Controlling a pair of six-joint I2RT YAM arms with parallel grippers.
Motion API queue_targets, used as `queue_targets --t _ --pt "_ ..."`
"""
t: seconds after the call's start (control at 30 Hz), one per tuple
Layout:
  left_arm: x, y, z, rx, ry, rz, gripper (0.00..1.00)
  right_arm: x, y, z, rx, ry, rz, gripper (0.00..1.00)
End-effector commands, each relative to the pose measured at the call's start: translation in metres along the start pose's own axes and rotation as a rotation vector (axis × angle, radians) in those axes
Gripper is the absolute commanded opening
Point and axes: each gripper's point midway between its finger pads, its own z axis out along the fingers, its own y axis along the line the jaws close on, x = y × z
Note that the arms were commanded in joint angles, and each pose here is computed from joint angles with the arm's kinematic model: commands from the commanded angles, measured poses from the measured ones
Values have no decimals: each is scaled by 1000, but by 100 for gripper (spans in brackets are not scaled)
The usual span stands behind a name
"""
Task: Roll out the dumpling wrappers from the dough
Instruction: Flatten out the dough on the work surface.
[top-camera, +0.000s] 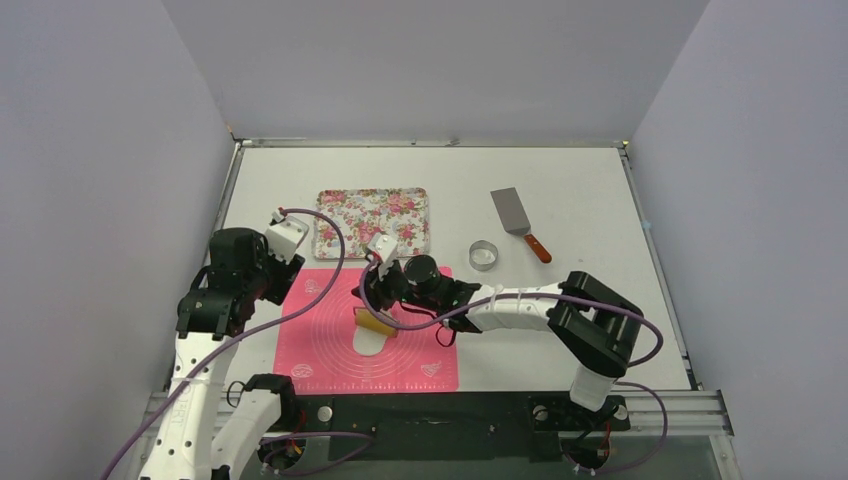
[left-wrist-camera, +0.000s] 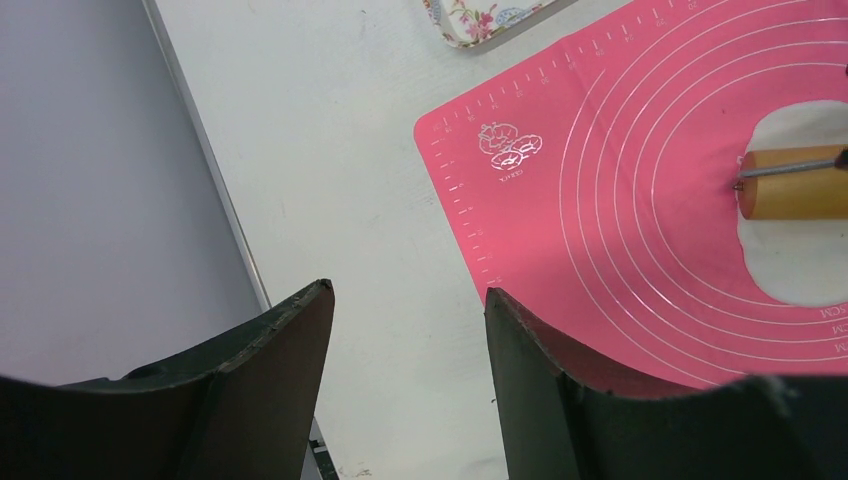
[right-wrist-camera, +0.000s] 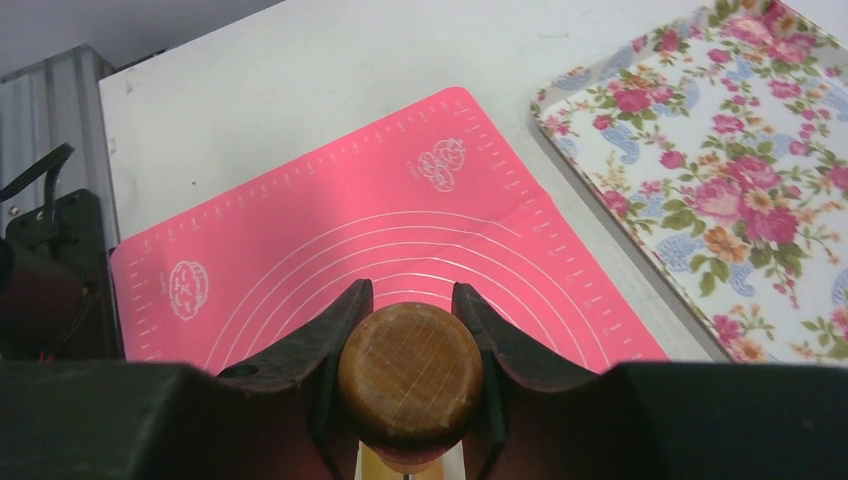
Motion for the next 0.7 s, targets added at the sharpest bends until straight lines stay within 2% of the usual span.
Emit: queue_targets --t 0.0,0.13,0.47,0.67 --pt "-14 6 -9 -15 -55 3 55 106 52 -26 -152 311 -54 0" --pt "-14 6 -8 -14 -53 5 55 104 76 -34 -206 280 -49 0" --pt "-13 5 -6 -9 -46 2 55 105 -29 -18 130 271 -37 0" --pt "-16 6 -7 -12 -51 -1 55 103 -61 -15 209 314 -107 0"
